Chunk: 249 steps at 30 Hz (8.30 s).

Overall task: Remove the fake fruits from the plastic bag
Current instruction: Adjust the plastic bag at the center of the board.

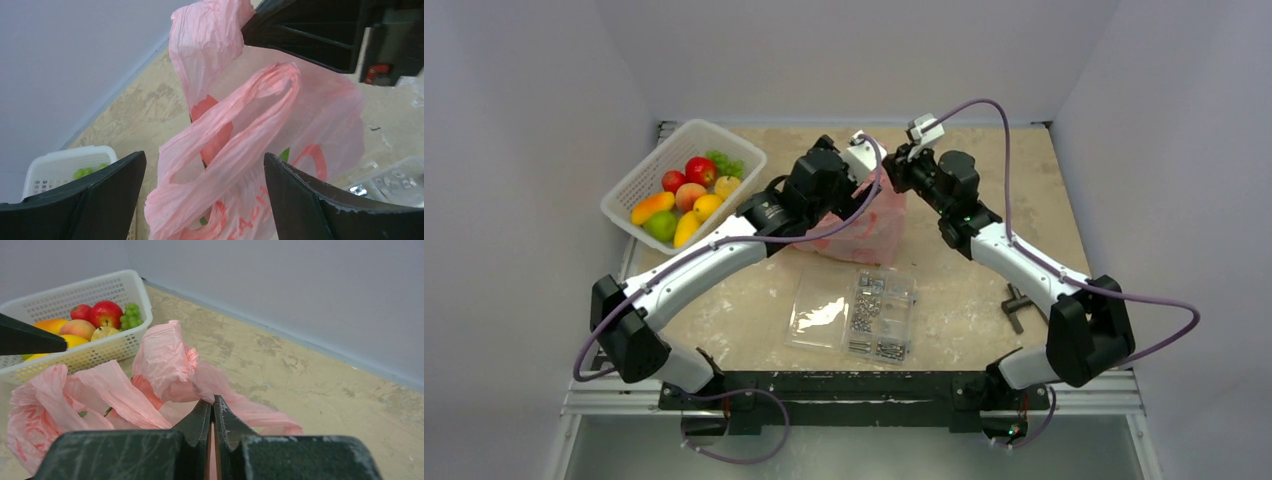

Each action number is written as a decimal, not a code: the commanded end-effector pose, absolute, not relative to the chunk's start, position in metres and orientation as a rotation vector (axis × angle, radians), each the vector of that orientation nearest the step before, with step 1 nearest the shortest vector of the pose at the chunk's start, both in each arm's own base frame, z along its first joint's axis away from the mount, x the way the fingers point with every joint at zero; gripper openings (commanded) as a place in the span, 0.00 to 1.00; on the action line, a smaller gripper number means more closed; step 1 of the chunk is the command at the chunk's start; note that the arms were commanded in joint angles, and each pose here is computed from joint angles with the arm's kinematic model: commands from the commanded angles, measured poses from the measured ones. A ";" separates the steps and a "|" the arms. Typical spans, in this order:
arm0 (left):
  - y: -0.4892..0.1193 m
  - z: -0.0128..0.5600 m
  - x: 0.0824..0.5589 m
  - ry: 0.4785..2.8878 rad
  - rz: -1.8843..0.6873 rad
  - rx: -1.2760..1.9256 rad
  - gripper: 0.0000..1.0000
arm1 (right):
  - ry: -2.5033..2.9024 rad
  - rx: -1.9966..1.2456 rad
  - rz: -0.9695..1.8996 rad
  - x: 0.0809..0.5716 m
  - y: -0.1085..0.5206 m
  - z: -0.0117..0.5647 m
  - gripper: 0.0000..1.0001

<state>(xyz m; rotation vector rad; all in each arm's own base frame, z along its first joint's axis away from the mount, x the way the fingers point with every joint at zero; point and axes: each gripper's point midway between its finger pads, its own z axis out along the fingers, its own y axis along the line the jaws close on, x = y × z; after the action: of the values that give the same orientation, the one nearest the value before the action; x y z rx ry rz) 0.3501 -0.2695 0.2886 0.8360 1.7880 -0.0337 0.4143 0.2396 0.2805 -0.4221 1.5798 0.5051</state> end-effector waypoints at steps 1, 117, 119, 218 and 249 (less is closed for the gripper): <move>-0.267 0.304 0.380 1.741 0.121 0.705 0.86 | 1.456 -0.412 0.580 0.401 0.242 0.322 0.00; -0.284 0.247 0.313 2.084 -0.853 0.150 0.81 | 2.095 -0.295 0.809 0.287 0.227 0.207 0.49; -0.283 0.244 0.319 2.076 -0.855 0.138 0.82 | 2.131 -0.267 0.749 0.286 0.218 0.203 0.59; -0.212 0.331 0.292 2.053 -0.164 0.853 1.00 | 2.144 -0.309 0.672 0.283 0.241 0.159 0.47; -0.164 0.298 0.389 1.982 0.267 0.378 0.00 | 2.140 -0.204 0.728 0.297 0.253 0.165 0.01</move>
<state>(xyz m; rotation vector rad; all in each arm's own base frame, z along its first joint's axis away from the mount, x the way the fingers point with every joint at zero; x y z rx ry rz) 0.3540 -0.1841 0.2401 0.9247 2.0738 0.2868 0.2794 0.2486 0.1530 -0.2971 2.1729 0.7332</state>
